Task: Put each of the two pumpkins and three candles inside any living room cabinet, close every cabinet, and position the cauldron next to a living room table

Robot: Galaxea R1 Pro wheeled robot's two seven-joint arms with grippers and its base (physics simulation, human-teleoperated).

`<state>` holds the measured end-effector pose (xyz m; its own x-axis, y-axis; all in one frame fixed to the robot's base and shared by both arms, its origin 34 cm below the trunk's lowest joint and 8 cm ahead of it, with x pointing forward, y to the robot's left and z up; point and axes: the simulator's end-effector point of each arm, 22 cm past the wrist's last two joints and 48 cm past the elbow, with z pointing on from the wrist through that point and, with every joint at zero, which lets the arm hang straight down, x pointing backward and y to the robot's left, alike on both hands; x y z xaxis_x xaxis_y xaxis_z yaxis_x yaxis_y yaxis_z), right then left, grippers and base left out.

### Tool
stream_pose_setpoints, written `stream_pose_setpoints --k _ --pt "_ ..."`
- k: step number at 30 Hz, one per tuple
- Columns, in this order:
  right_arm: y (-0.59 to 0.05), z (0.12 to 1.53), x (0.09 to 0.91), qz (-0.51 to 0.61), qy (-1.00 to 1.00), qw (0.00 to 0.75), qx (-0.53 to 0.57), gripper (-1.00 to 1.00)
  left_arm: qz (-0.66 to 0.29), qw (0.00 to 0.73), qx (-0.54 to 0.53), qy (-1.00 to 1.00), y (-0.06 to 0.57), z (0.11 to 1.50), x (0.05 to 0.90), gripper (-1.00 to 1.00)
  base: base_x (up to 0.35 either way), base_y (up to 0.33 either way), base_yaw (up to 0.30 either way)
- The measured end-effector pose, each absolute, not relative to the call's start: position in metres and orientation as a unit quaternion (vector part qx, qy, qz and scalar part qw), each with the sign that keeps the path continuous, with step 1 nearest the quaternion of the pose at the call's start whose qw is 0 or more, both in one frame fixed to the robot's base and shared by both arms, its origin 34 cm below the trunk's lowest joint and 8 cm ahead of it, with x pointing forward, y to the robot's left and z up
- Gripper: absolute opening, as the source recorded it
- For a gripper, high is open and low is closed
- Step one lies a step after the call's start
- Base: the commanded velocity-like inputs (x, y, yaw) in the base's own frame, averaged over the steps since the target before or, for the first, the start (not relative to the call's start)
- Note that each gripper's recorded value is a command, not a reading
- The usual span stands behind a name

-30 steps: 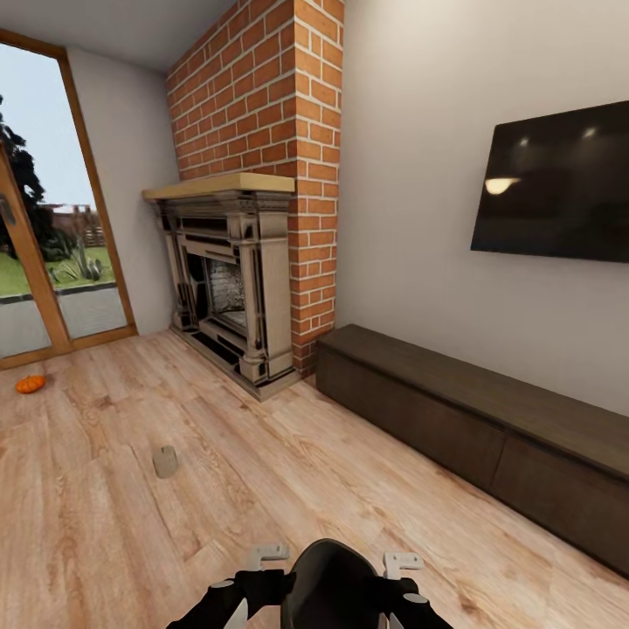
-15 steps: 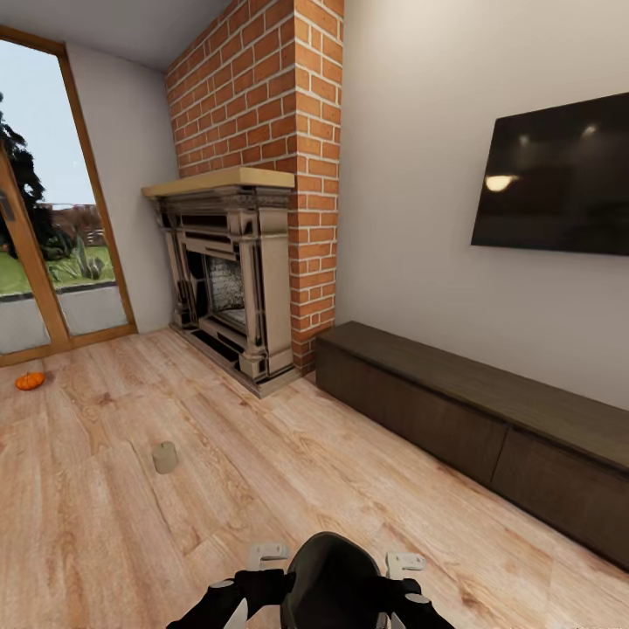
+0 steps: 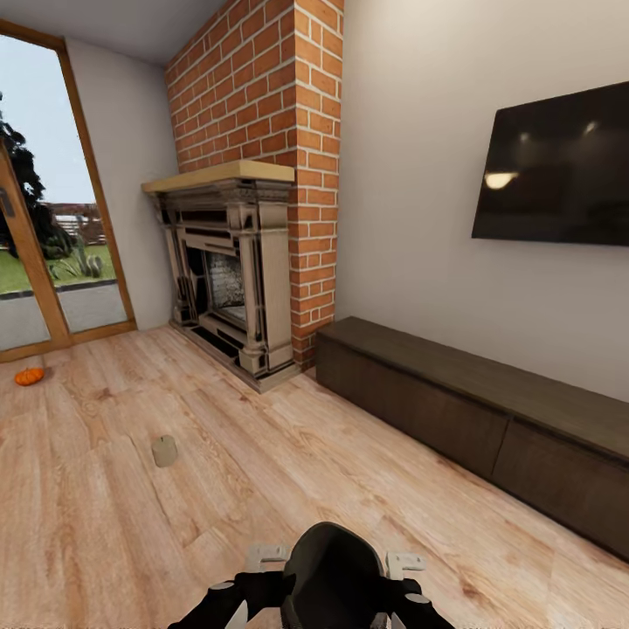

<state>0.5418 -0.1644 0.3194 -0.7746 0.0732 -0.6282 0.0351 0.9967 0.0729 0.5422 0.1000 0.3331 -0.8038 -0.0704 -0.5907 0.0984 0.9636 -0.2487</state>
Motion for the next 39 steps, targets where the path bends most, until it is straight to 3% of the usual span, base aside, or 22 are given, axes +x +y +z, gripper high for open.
stream_pose_setpoints --k 39 --pt "-0.1629 0.3108 0.5397 0.029 0.941 0.335 0.027 1.0 -0.135 0.313 0.008 0.94 0.0991 0.3241 0.5396 1.0 0.014 -0.046 0.0"
